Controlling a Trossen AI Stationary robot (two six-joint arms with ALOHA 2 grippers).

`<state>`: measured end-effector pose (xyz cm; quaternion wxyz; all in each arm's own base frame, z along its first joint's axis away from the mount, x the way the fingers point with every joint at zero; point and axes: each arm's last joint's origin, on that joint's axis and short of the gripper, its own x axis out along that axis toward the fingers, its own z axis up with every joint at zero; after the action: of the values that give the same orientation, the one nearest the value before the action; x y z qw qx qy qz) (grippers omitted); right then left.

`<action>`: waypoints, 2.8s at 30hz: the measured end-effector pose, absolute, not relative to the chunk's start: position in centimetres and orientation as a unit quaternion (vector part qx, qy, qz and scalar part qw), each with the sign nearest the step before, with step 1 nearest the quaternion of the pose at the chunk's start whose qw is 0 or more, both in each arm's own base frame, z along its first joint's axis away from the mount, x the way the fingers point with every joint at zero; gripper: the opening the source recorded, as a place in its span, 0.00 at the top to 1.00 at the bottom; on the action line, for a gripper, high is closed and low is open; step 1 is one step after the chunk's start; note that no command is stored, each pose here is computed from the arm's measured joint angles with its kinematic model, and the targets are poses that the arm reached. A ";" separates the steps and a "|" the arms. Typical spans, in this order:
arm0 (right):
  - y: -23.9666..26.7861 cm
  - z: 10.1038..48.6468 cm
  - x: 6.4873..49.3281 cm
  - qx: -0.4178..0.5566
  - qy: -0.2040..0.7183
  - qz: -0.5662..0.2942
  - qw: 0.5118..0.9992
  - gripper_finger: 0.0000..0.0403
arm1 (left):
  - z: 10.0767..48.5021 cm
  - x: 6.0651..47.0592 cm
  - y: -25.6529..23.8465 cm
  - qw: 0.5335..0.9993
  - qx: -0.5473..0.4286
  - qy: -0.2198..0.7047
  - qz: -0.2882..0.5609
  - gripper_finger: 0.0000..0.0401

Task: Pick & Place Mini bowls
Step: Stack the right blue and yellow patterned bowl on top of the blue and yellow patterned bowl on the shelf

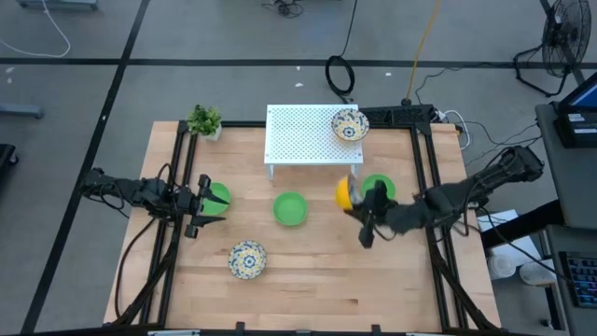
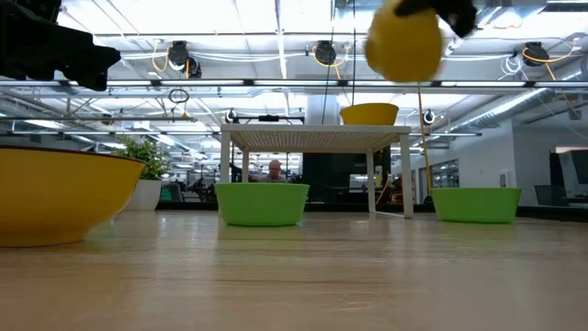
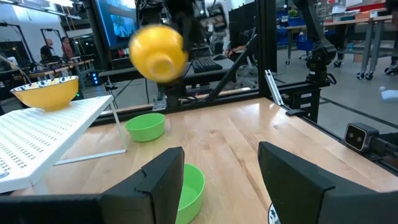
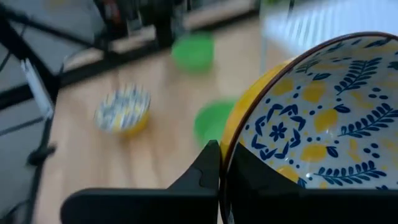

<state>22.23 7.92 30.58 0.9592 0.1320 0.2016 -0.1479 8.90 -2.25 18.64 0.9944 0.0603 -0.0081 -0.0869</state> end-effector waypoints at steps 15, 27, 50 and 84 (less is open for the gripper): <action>-2.8 44.8 25.1 -0.009 0.182 -0.213 0.960 1.00 | 18.6 8.9 -2.3 0.994 0.060 -0.008 -0.087 0.47; -11.4 45.1 31.9 0.028 0.413 -0.231 0.881 1.00 | 18.6 8.9 -2.3 0.994 0.060 -0.008 -0.087 0.47; -13.6 38.6 33.3 0.035 0.592 -0.238 0.769 1.00 | 18.6 8.9 -2.2 0.994 0.060 -0.008 -0.087 0.47; -14.2 34.9 33.5 0.029 0.643 -0.250 0.723 0.95 | 18.6 8.9 -2.3 0.994 0.061 -0.008 -0.087 0.47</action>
<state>33.47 -14.20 34.88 0.7235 0.0291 0.6428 -0.2501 8.89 -2.25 18.64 0.9943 0.0605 -0.0080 -0.0873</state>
